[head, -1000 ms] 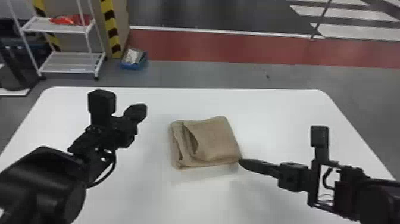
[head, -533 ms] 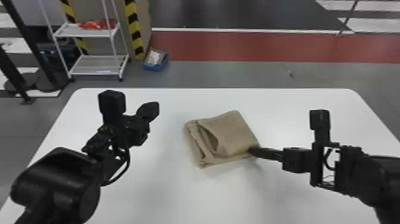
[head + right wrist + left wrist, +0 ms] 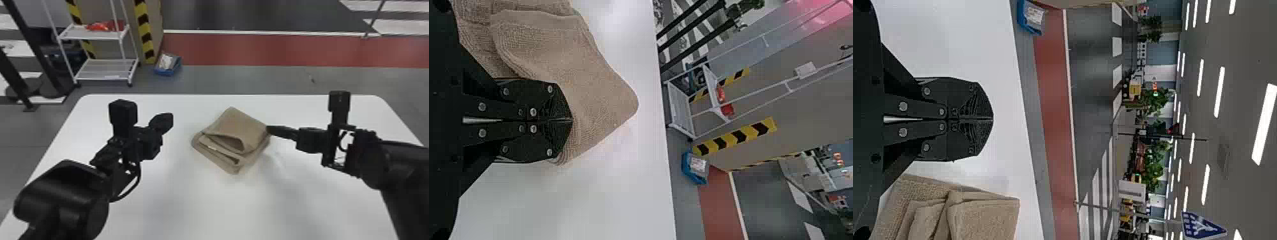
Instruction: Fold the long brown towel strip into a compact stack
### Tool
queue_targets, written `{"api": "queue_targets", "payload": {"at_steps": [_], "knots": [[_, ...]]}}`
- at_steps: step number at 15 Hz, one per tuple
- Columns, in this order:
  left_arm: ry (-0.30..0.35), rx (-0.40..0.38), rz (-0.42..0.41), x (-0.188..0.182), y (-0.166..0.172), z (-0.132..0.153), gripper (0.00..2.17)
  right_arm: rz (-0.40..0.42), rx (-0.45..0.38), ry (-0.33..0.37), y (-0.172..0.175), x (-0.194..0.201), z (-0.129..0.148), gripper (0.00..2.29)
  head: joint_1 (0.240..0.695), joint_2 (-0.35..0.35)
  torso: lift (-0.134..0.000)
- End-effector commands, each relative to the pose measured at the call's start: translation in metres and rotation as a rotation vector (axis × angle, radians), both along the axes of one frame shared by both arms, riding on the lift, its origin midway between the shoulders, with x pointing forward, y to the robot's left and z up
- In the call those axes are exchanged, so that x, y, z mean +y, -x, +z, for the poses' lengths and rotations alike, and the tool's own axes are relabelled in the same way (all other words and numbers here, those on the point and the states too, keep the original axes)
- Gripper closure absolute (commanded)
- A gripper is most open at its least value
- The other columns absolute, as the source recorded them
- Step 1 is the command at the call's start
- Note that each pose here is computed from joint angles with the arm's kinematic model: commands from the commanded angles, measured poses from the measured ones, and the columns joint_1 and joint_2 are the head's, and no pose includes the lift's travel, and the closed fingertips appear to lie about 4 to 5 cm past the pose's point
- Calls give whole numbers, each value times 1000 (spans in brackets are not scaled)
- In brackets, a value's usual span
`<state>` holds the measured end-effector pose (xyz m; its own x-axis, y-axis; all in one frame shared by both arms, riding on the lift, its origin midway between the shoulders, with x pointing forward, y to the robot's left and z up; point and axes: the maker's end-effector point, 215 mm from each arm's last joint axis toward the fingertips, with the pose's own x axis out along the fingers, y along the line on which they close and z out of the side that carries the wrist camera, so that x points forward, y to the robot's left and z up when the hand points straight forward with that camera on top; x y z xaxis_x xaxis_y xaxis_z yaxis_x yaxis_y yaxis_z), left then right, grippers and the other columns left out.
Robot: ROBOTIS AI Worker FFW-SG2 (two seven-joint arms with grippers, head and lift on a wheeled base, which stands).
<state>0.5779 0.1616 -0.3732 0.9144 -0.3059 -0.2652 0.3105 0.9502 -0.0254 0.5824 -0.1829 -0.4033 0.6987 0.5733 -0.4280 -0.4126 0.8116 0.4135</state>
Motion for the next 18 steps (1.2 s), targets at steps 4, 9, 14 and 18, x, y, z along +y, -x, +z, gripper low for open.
{"api": "queue_targets", "payload": {"at_steps": [4,9,14,18], "knots": [[-5,38,-73,-22,1,-22,1690,-47,-156,-108,42,-77,26,1180,695,-44,-125],[13,78,-163,-43,-10,-48,1690,29,-371,-69,109,-133,84,302,695,-156,-125],[-37,90,-222,-56,-12,-69,1690,112,-434,-151,169,-109,107,302,695,-211,-125],[-29,119,-244,-57,2,-80,1690,129,-443,-165,172,-97,111,302,695,-202,-125]]}}
